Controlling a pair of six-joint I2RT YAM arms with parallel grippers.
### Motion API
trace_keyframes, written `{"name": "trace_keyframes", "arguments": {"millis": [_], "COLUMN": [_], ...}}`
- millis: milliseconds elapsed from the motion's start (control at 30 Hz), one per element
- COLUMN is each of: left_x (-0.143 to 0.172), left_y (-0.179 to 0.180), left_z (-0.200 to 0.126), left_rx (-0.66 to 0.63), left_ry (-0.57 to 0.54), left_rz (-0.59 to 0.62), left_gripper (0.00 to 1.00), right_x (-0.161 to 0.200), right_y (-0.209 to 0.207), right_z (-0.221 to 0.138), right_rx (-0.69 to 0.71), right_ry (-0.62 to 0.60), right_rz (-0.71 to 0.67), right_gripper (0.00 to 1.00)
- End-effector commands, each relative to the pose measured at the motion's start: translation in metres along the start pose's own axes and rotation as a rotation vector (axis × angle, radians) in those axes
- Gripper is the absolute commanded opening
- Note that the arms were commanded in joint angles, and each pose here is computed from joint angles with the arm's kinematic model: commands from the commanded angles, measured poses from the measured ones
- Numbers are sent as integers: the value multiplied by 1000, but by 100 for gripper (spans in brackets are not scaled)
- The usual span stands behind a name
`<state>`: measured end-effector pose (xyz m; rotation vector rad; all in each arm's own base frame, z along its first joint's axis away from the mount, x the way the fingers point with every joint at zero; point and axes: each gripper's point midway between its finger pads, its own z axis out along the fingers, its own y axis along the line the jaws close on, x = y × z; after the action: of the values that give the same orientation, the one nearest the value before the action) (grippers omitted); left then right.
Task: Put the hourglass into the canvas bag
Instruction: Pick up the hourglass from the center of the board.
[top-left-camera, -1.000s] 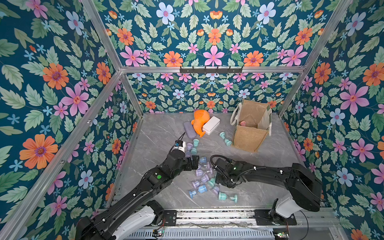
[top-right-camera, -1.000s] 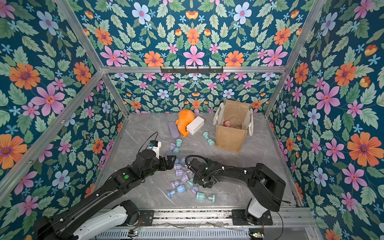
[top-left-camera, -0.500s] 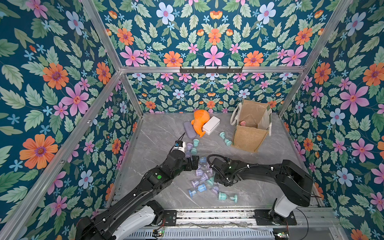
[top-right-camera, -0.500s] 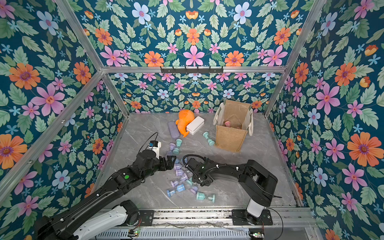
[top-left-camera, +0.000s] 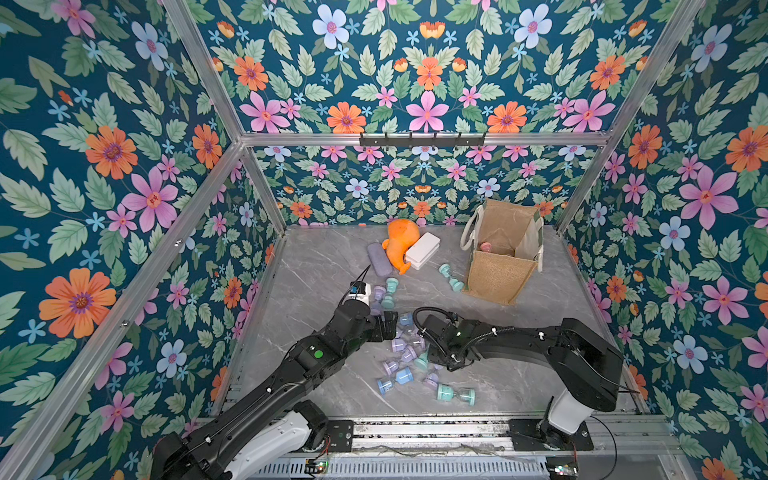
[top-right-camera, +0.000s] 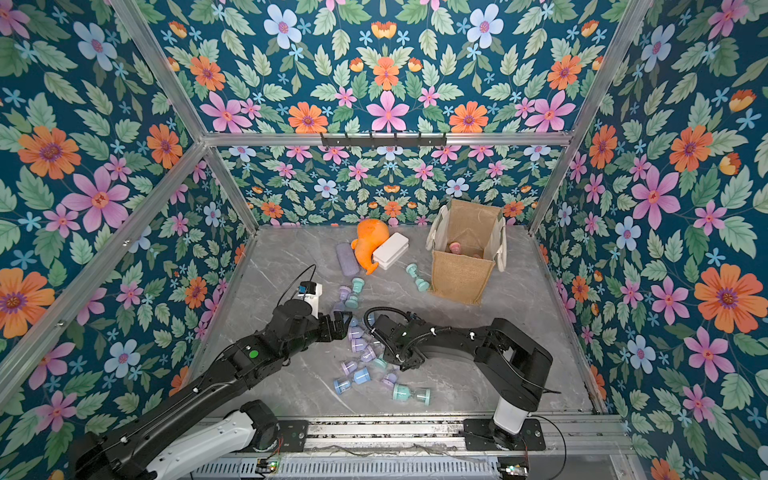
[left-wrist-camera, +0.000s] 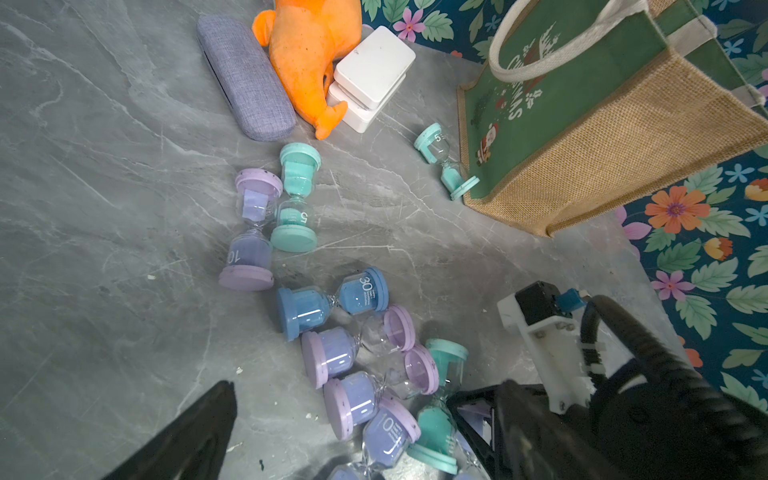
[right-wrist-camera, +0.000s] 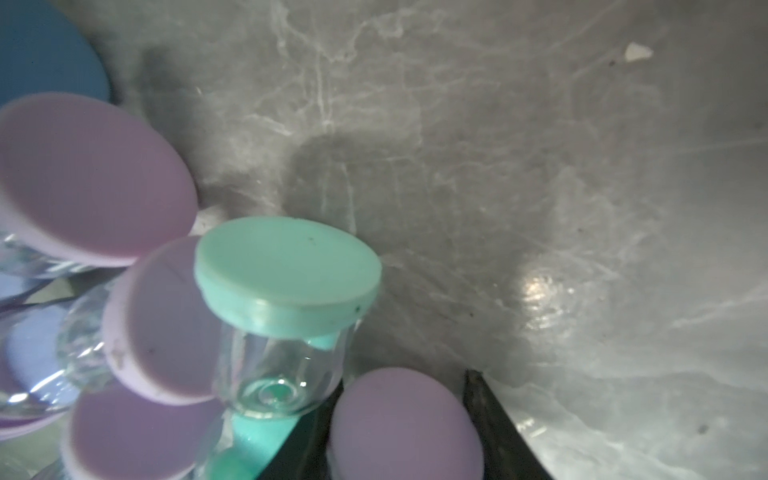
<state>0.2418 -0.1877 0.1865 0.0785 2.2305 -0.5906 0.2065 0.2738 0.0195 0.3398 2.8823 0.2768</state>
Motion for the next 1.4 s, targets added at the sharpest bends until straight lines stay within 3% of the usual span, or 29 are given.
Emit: {"name": "trace_keyframes", "arguments": {"millis": [0,200,667,1167,1367], "left_x": [-5,-9,-26,-78,-99], "left_y": [0,-2,-13,-58,-76], "left_z": [-2,-4,-7,11,25], "left_rx": [-1,4,33,127,151], "left_ry": [-23,-34,-79,-170,-200], "left_rz": [-1,-3,-4,10,16], "left_gripper": [100,100,100,100,100], "right_x": [-4,-15,-69,-173,-223], "right_y": [3,6,11,11,0], "right_z": [-1,-10,-88,-218,-252], "right_rx": [-9,-40,-165,-276,-299], "right_ry": [-20,-47,-232,-507,-577], "right_rz": [3,8,-18,-117,-94], "right_gripper": [41,37,34,33,32]}}
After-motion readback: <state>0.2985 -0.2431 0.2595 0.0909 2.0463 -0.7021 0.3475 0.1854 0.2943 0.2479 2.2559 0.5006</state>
